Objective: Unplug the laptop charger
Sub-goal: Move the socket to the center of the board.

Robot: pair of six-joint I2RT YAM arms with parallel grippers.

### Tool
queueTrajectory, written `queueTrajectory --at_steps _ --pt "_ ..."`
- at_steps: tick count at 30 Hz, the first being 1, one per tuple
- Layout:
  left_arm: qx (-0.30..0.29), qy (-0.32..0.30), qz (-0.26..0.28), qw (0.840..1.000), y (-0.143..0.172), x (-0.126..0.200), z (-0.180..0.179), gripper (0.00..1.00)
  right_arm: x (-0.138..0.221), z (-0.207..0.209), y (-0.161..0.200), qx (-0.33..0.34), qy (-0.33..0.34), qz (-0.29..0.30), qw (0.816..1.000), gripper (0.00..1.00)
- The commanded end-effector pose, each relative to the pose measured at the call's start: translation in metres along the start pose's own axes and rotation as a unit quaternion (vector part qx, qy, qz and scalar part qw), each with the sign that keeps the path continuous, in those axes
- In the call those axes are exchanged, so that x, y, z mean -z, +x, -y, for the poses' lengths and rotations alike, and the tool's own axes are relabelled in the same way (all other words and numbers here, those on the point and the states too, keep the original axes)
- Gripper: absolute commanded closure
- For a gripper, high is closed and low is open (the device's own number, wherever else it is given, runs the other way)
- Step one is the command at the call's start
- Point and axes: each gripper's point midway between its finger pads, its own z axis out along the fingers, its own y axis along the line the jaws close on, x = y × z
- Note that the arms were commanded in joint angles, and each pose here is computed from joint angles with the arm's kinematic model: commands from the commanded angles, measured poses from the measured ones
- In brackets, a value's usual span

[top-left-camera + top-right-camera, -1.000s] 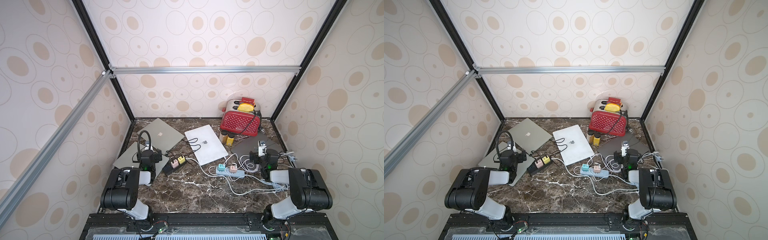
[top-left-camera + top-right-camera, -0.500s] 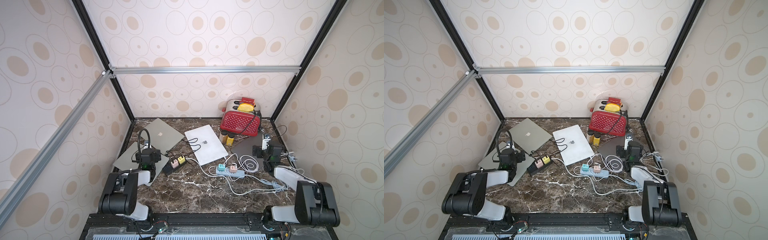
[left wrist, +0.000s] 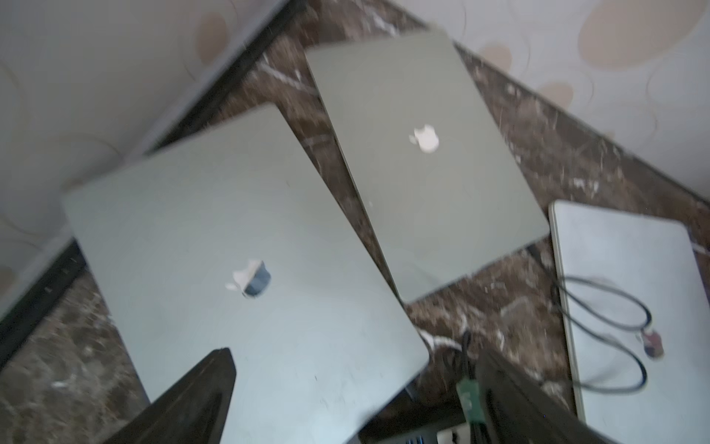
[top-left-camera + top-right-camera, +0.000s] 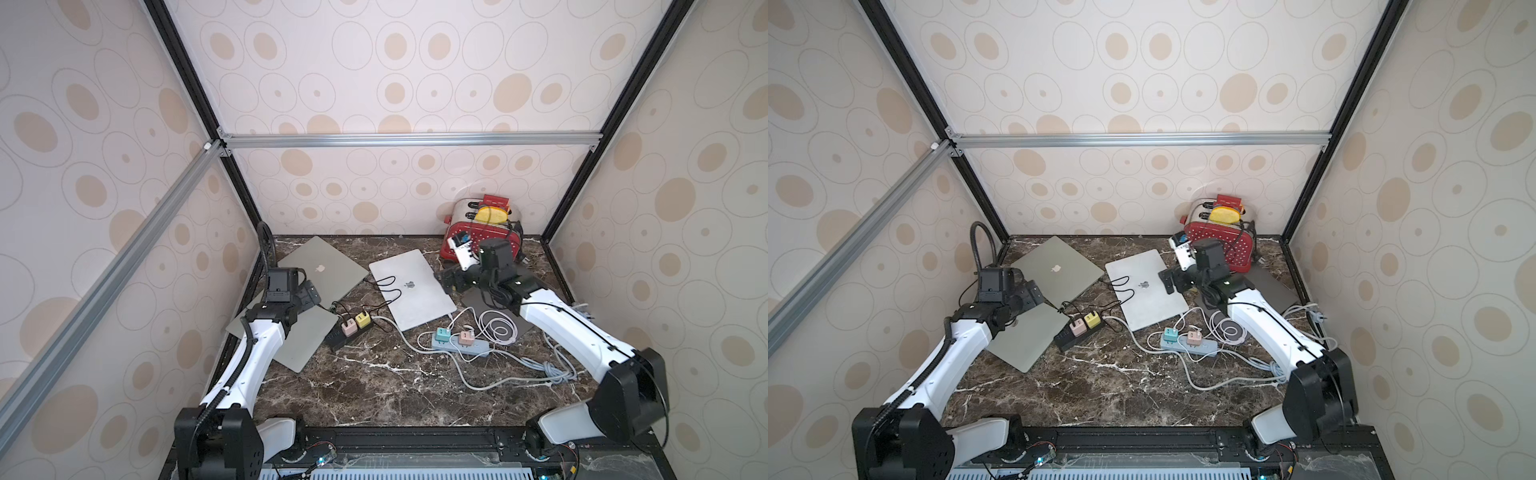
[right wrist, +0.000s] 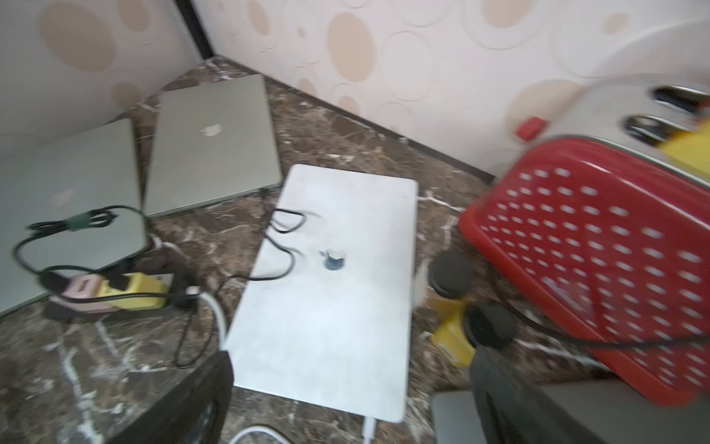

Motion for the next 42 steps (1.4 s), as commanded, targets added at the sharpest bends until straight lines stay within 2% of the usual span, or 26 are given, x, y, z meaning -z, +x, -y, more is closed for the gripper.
queueTrajectory --at_steps 1,4,6,8,11,16,21,24,31,34,39,42 --pt "0.016 0.069 -0.109 0.991 0.048 0.024 0.016 0.01 -0.017 -0.067 0.007 0.009 -0.115 -0.046 0.992 0.0" --pt "0.025 0.093 -0.119 0.988 0.053 0.033 0.022 0.01 -0.032 -0.106 -0.002 0.0 -0.175 -0.04 0.984 0.0" --pt "0.054 0.115 -0.124 0.984 0.056 0.028 0.026 0.01 -0.043 -0.124 0.002 -0.002 -0.195 -0.051 0.98 0.01" --pt "0.084 0.136 -0.119 0.98 0.05 0.018 0.027 0.01 -0.054 -0.139 0.012 -0.002 -0.206 -0.066 0.976 0.02" --pt "0.067 0.118 -0.128 0.982 0.047 0.009 0.023 0.01 -0.061 -0.161 0.024 0.0 -0.226 -0.077 0.971 0.02" --pt "0.089 0.14 -0.106 0.98 0.035 0.021 0.025 0.01 -0.079 -0.195 0.042 0.03 -0.234 -0.107 0.966 0.02" --pt "0.13 0.197 -0.101 0.967 0.013 0.033 0.028 0.01 -0.108 -0.198 0.059 0.048 -0.194 -0.117 0.973 0.0" --pt "0.131 0.202 -0.104 0.965 0.011 0.029 0.028 0.01 -0.118 -0.192 0.066 0.048 -0.174 -0.13 0.975 0.0" --pt "0.127 0.203 -0.107 0.965 0.018 0.021 0.026 0.01 -0.128 -0.195 0.079 0.035 -0.18 -0.144 0.972 0.06" --pt "0.118 0.194 -0.11 0.968 0.024 0.024 0.022 0.01 -0.121 -0.195 0.075 0.034 -0.183 -0.127 0.974 0.06" --pt "0.146 0.214 -0.13 0.957 0.044 0.008 0.024 0.05 -0.132 -0.206 0.071 0.046 -0.216 -0.12 0.968 0.13" --pt "0.143 0.196 -0.135 0.961 0.053 0.004 0.016 0.08 -0.134 -0.207 0.065 0.043 -0.215 -0.118 0.969 0.16"
